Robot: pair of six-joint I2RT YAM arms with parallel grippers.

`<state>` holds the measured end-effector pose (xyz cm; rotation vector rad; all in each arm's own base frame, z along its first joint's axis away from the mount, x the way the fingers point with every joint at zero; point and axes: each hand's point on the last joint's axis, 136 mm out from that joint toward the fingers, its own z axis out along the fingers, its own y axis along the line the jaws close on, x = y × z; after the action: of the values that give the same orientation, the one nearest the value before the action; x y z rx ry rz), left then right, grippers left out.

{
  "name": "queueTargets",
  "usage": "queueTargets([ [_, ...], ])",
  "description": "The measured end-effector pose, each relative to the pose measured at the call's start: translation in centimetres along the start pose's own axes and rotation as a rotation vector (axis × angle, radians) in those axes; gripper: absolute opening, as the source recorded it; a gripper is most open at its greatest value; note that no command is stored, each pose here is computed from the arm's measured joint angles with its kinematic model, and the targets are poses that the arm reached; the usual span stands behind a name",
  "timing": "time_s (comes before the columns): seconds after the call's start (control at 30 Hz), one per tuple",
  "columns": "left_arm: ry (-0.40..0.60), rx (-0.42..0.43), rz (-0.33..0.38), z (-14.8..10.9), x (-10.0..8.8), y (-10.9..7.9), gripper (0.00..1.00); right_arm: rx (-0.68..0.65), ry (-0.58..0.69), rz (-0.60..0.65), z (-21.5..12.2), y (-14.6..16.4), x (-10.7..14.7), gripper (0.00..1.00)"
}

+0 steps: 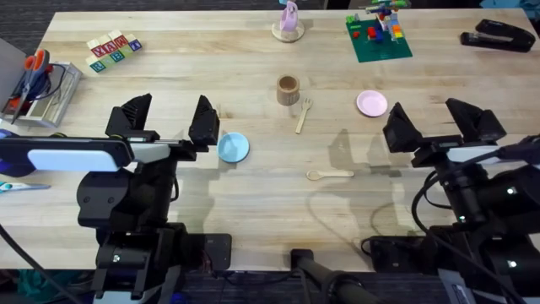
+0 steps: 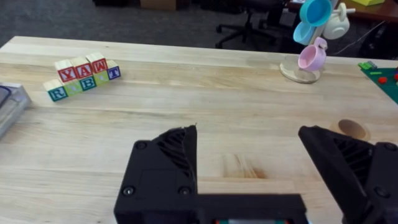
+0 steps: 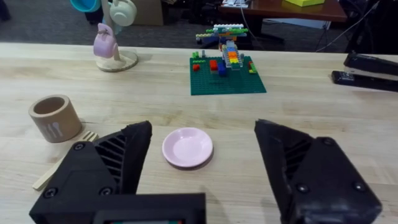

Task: Pick up a utensil and set it on the pink plate, then put the other utensil in the container.

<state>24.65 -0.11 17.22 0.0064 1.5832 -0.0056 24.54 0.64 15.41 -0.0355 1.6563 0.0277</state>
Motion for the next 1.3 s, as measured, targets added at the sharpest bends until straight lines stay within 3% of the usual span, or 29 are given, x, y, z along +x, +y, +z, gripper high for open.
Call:
queueTargets([
  [0.6,0.012,0.001,-0.015,0.0,0.3,0.0,0.991,0.008,0.013,0.001,0.0,-0.1,0.3,0.996],
  [0.8,0.103,-0.002,-0.07,-0.3,1.1,0.0,0.99,0.017,0.045,0.001,-0.3,-0.3,0.2,0.996],
  [0.97,0.162,-0.017,-0.087,-0.5,-2.2,0.3,0.991,0.034,0.106,-0.006,-0.8,-0.7,-1.9,0.995],
  [1.0,0.225,-0.028,-0.091,0.0,-3.9,0.5,0.99,0.036,0.155,-0.009,-0.9,-0.7,-4.1,0.995],
  [1.3,0.52,0.005,-0.108,3.4,-7.6,-0.2,0.991,-0.01,0.381,0.005,0.8,-0.2,-9.5,0.996],
])
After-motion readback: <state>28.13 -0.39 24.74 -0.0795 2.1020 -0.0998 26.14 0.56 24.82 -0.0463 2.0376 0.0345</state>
